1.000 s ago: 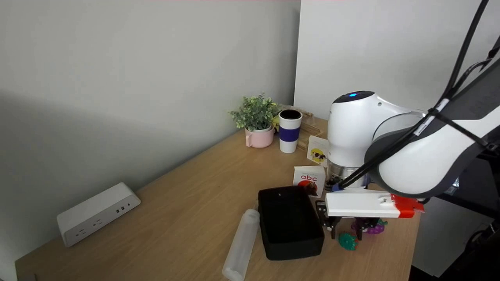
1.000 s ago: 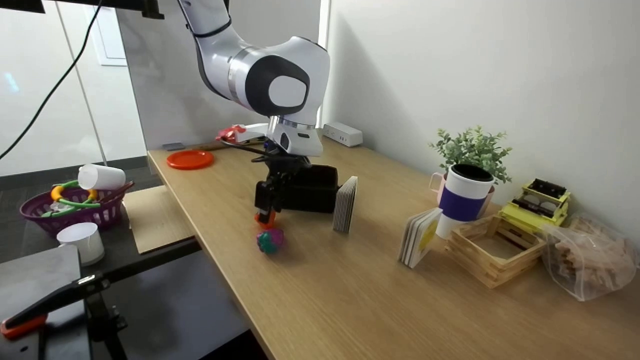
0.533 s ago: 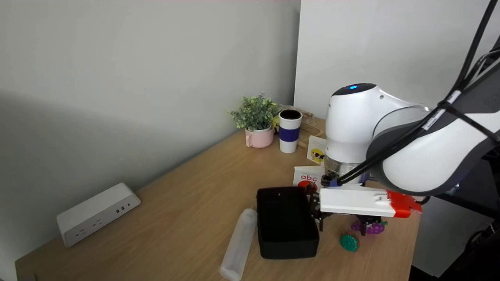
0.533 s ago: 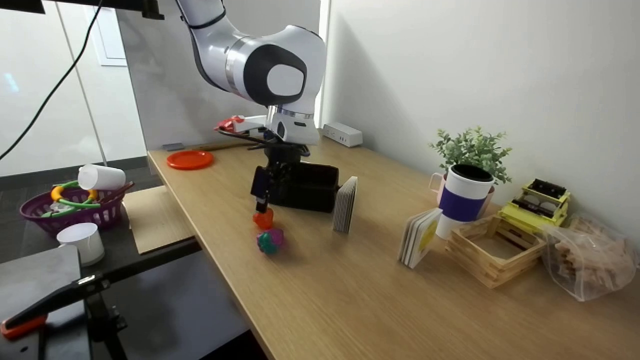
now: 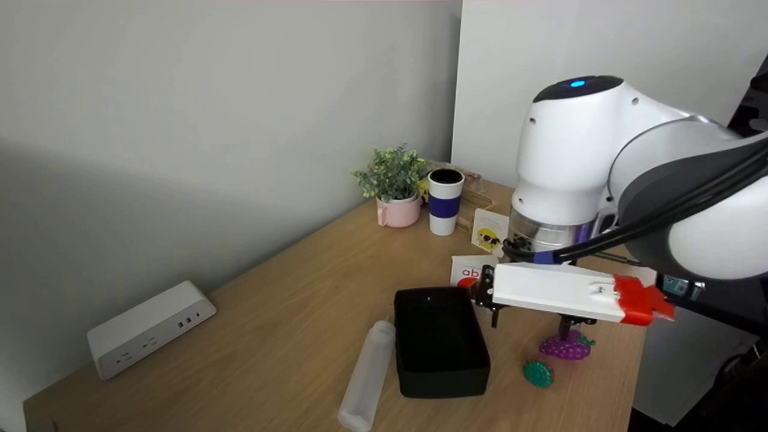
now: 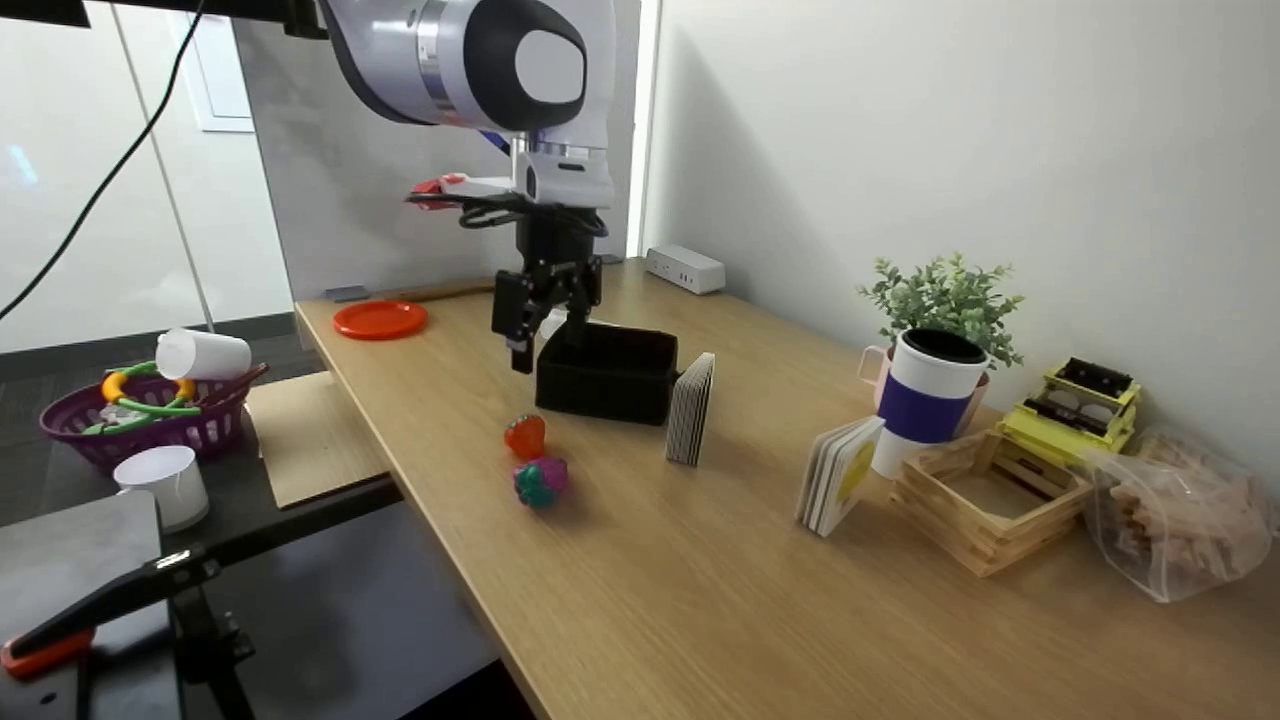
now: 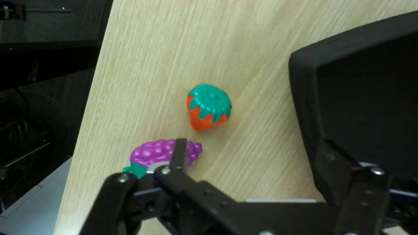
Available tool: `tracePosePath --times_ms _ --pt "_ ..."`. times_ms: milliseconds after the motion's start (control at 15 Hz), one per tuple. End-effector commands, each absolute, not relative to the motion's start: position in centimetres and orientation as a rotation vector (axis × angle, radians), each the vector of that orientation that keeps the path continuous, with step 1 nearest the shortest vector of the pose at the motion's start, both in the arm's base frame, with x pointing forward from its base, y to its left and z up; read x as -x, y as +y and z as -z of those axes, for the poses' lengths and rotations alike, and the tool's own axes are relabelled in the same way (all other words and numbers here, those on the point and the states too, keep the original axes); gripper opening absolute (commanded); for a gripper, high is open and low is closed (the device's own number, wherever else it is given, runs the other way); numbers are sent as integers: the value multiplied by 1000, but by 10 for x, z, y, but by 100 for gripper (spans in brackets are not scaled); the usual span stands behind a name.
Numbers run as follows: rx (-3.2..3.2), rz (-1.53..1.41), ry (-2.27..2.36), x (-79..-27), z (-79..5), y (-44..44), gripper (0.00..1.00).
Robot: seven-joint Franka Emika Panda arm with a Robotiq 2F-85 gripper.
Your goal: Take the fruits out of the box and place them on the table
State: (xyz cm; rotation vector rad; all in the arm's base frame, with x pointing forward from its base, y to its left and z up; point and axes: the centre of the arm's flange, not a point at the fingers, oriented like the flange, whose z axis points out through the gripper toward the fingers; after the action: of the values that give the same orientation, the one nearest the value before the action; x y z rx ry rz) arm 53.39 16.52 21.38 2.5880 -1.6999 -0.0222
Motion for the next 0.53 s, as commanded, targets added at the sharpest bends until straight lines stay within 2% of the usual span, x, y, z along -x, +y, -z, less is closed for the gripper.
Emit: tracePosePath --times_ms 0,467 --pt "-2546 -63 -1715 -503 -257 169 100" --pt "-2569 -86 -1676 -474 -322 183 100"
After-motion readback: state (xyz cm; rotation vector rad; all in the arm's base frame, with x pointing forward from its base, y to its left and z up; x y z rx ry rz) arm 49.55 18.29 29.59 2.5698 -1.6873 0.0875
